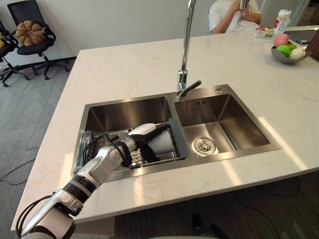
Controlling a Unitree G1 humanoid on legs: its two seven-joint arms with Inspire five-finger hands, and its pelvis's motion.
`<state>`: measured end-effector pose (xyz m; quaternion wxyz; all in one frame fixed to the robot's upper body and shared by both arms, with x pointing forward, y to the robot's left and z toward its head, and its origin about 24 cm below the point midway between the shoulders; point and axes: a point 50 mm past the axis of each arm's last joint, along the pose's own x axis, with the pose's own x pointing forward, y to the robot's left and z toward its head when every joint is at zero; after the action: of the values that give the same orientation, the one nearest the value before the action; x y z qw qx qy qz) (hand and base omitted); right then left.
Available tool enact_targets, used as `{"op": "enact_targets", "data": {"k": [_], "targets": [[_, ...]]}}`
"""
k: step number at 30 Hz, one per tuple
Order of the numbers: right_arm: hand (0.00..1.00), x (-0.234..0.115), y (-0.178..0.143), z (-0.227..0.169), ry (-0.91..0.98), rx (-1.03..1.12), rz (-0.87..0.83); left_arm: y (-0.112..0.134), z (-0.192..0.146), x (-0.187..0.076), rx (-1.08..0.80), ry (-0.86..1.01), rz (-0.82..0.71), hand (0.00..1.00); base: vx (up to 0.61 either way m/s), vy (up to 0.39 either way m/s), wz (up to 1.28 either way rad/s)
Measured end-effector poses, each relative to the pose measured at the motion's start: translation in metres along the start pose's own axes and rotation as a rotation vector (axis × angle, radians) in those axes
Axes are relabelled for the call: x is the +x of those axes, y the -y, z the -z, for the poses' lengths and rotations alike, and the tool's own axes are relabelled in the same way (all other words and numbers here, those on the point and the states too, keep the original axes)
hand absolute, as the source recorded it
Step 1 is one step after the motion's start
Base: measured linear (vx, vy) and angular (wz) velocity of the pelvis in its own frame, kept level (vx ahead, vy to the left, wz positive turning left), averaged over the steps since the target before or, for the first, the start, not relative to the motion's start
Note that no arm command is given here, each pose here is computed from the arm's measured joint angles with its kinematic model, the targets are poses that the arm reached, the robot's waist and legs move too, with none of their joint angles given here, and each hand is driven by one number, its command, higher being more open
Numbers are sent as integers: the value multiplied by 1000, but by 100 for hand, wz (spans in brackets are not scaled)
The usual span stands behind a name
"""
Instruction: Walk over to the sink, pick up the cup, carry it to the dishwasher, place the cup inside the dishwasher, then close the dishwasher door
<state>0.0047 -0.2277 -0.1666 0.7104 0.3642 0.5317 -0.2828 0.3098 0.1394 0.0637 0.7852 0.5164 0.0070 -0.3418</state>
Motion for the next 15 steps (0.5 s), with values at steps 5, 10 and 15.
{"op": "enact_targets", "data": {"k": [5,10,15], "targets": [[100,2,-5,-2,2,-16,-12,-7,0,3,21,-5,-7,0,0,0,0],[100,2,-5,-5,11,-39,-12,-9,-1,2,72,12,-15,0,0,0,1],[100,1,-4,-6,17,-47,-11,-5,-4,2,85,48,-55,0,-8,-4,9]]}}
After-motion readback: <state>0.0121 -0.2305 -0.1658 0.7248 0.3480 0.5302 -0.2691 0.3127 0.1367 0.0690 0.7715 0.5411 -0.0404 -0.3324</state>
